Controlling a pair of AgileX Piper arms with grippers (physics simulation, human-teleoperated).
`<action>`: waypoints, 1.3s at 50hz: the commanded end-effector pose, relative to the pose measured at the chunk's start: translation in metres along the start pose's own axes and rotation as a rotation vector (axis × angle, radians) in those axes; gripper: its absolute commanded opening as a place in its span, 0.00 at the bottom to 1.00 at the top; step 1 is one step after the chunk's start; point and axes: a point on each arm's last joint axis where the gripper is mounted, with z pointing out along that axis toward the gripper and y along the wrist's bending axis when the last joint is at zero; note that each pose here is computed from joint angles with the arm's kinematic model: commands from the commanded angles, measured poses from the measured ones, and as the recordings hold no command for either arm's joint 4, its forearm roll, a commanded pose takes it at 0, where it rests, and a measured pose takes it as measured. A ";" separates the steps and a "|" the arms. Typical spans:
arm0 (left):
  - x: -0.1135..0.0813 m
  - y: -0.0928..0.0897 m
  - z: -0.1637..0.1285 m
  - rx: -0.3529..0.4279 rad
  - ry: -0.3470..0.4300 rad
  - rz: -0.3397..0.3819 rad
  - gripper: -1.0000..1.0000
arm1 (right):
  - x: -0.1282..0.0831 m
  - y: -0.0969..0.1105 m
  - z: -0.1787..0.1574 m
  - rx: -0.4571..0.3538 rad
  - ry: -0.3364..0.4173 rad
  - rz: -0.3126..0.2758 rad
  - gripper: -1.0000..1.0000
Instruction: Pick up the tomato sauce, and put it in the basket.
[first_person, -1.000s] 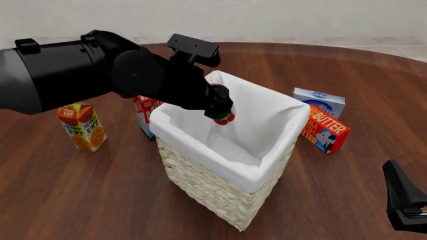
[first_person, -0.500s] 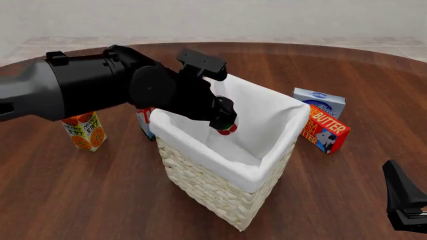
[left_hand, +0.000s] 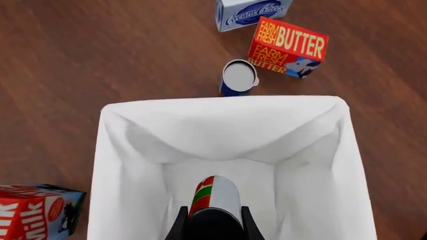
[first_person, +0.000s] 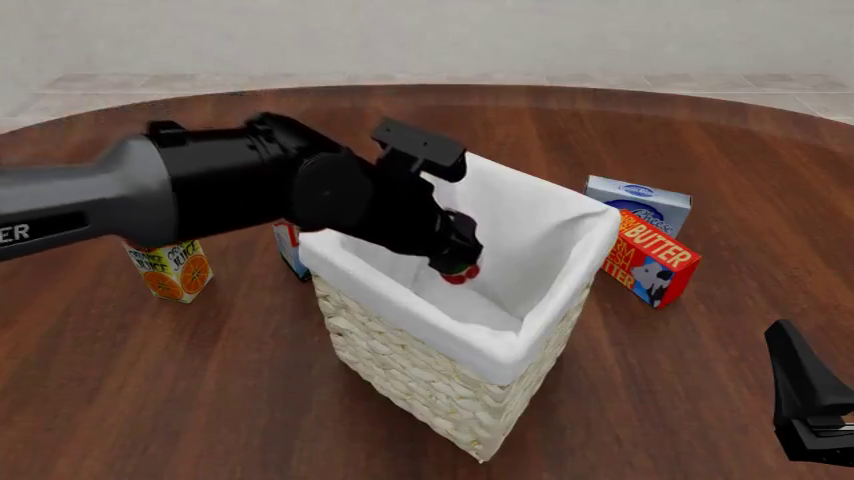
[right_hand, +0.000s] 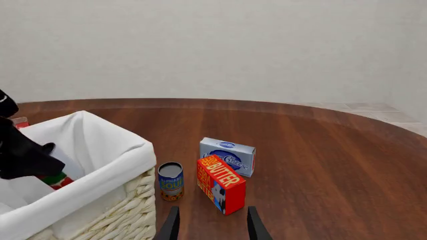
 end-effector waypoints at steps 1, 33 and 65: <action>0.001 0.000 0.009 -0.001 0.010 0.018 0.00 | 0.000 0.000 0.000 0.000 0.000 0.000 1.00; 0.005 -0.003 0.027 0.005 0.028 0.022 0.00 | 0.000 0.000 0.000 0.000 0.000 0.000 1.00; 0.005 0.002 0.028 -0.005 0.032 0.019 1.00 | 0.000 0.000 0.000 0.000 0.000 0.000 1.00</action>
